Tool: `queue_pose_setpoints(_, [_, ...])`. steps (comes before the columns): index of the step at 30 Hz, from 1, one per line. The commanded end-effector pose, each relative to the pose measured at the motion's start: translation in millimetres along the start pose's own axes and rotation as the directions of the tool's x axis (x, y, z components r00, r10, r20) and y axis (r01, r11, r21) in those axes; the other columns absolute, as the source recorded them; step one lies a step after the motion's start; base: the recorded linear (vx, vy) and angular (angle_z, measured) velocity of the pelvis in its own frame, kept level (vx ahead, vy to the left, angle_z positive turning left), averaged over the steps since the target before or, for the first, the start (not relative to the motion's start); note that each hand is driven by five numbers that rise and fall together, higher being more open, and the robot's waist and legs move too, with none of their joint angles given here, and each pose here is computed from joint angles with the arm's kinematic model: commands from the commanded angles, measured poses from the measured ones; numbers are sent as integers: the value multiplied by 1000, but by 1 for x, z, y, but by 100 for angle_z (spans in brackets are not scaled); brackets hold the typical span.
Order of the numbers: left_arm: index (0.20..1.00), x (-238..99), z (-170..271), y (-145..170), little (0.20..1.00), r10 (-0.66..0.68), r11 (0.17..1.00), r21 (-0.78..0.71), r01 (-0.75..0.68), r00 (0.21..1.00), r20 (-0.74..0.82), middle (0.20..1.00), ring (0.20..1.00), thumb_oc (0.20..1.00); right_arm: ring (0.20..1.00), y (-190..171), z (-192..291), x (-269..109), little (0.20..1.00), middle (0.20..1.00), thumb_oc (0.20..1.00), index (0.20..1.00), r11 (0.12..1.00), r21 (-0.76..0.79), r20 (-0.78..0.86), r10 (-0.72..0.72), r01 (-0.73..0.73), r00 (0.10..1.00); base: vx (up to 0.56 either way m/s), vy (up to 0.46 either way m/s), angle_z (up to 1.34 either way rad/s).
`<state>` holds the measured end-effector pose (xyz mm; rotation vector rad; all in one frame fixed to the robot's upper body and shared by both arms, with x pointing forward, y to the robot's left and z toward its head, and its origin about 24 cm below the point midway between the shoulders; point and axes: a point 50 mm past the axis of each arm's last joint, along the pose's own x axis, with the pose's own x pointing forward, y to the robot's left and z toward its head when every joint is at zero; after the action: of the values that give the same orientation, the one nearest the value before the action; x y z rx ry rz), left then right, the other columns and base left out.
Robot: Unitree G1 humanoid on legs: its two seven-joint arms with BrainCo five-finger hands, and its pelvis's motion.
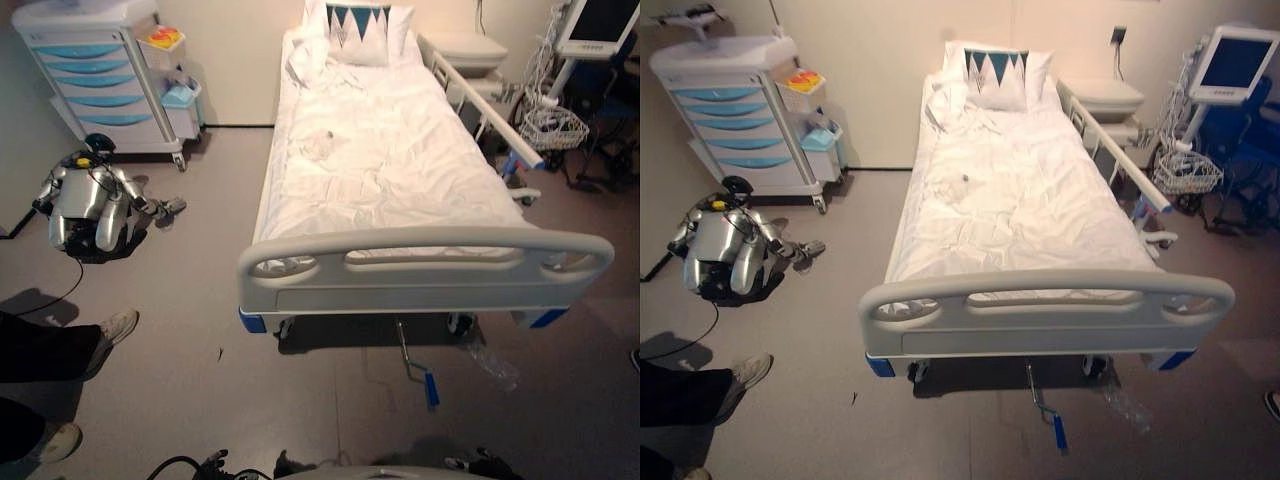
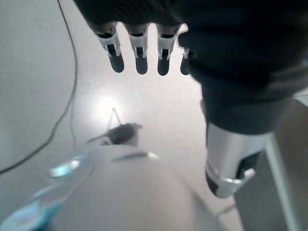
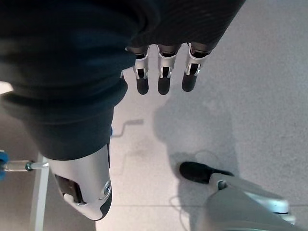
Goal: Raise the hospital bed
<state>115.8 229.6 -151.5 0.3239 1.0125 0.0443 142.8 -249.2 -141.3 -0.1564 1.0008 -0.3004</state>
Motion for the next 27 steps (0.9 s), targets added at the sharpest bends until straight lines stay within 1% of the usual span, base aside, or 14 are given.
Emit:
queue_pose_setpoints(1, [1000,5,23,0,1000,56,993,-110,-47,995,81,1000,1000,1000,1000,1,61,5,1000,1000,1000,1000,998,63,203,-33,21,979,-250,-4,-26])
queue_pose_setpoints(4, [1000,7,42,2,1000,70,991,-124,-52,987,142,1000,1000,1000,1000,5,93,3,1000,1000,1000,1000,996,91,312,-42,14,949,-111,-25,-15])
queue_pose_setpoints(8, [1000,7,71,8,1000,109,983,-170,-65,960,259,1000,1000,1000,1000,7,144,-10,1000,1000,1000,1000,985,171,493,-62,-26,868,-129,-34,0])
queue_pose_setpoints(11, [1000,5,90,13,1000,136,976,-207,-69,934,330,1000,1000,1000,1000,7,176,-23,1000,1000,1000,1000,975,217,599,-87,-57,796,-122,-35,-1])
queue_pose_setpoints(13, [1000,5,94,14,1000,141,975,-213,-70,930,341,1000,1000,1000,1000,4,183,-24,1000,1000,1000,1000,971,234,613,-106,-52,783,-87,-35,1])
queue_pose_setpoints(15, [1000,2,112,18,1000,168,966,-250,-69,901,400,1000,1000,1000,1000,2,212,-35,1000,1000,1000,1000,961,266,677,-134,-71,724,-113,-45,4])
queue_pose_setpoints(19, [1000,-6,135,28,1000,213,951,-302,-66,848,484,1000,1000,1000,1000,0,242,-53,1000,1000,1000,1000,949,298,752,-166,-105,638,-79,-29,4])
queue_pose_setpoints(24, [1000,-15,151,38,1000,268,928,-366,-62,796,543,1000,1000,1000,1000,-3,270,-76,1000,1000,1000,1000,934,328,820,-208,-140,534,-16,-5,5])
queue_pose_setpoints(27, [1000,-26,160,46,1000,307,910,-412,-49,747,590,1000,1000,1000,1000,-9,283,-91,1000,1000,1000,1000,920,358,850,-251,-158,463,-14,-12,5])
